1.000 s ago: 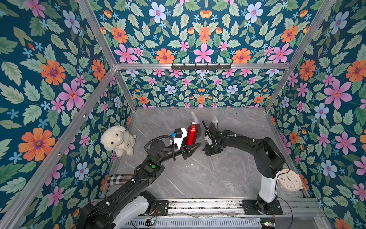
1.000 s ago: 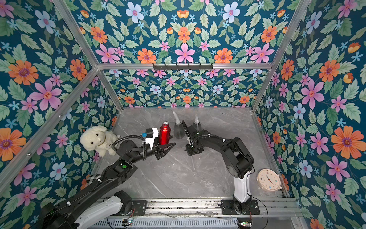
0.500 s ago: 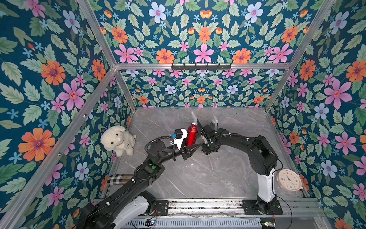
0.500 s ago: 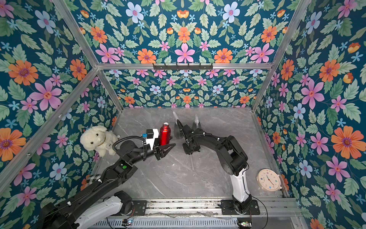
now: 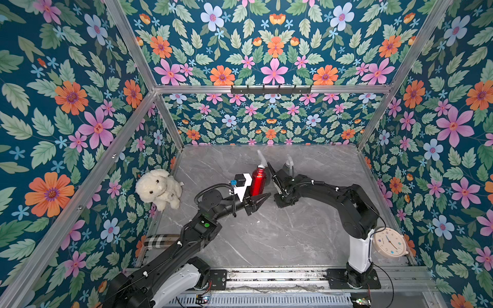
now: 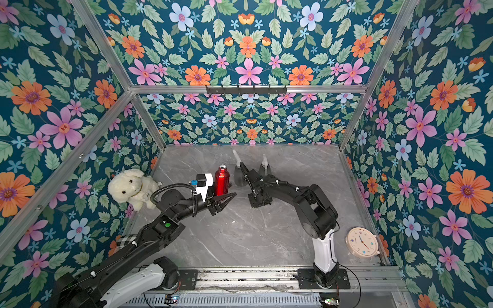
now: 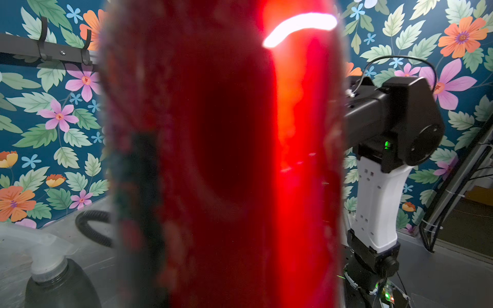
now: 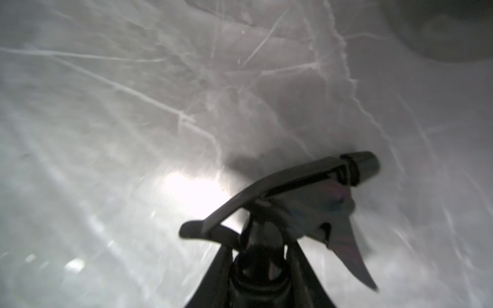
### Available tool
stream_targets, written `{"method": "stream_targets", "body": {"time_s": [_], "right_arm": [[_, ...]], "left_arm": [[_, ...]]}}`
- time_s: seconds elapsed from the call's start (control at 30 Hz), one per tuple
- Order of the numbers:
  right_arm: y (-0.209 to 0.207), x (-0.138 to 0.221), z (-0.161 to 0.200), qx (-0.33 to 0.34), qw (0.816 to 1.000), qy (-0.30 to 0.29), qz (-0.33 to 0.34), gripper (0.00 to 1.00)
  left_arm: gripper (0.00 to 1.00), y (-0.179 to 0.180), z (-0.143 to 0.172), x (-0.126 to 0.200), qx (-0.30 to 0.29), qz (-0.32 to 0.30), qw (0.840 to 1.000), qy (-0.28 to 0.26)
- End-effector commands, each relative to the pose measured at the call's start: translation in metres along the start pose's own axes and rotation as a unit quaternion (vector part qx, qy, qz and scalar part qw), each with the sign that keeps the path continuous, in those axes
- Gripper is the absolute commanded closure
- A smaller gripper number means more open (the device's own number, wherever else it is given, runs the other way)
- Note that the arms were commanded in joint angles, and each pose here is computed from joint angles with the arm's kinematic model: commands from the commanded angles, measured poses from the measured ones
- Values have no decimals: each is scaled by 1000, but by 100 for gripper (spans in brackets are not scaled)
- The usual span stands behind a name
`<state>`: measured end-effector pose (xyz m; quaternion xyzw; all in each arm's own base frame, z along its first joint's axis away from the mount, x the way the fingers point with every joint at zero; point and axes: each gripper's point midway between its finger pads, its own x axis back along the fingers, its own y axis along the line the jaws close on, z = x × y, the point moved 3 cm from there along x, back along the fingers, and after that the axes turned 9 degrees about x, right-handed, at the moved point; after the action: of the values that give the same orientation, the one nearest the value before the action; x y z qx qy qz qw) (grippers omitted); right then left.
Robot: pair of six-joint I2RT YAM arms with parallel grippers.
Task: Attach spray nozzles to spray bottles
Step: Pick up the spray nozzle from the center of the board, then insert the spray nozzle into the spray bottle.
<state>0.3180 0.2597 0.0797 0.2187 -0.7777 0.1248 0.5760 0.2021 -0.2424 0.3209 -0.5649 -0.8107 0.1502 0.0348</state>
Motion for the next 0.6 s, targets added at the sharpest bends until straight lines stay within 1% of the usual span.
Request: {"method": "stream_targets", "body": {"time_s": [0.0,0.13,0.2,0.27,0.37,0.47,0.5,0.57], "right_arm": [[13,36,-4,-11,997,-61,-35,74],[19,108,-2,-5,985,-160,-57,74],[15,149,-7,-5,973,-223,-54,74],[10,195,-14,5,957,-287,-44,74],[7,268,-31,24,920,-389,-34,74],[13,338,-49,44,868,-492,-49,74],[17,361,-55,53,847,-526,-56,74],[21,399,-64,67,810,-579,-62,74]], "left_arm": [[100,-1,-6,-1,-9,1,1000,-13],[100,-1,-7,-1,-14,3,1000,-18],[100,-2,-8,-1,-15,5,1000,-21],[100,-2,-9,-1,-15,8,1000,-22],[100,-4,-8,-3,-12,19,999,-23],[100,-5,-7,-6,-6,31,999,-21],[100,-5,-7,-7,-5,36,999,-19],[100,-6,-7,-9,-3,43,999,-17]]}}
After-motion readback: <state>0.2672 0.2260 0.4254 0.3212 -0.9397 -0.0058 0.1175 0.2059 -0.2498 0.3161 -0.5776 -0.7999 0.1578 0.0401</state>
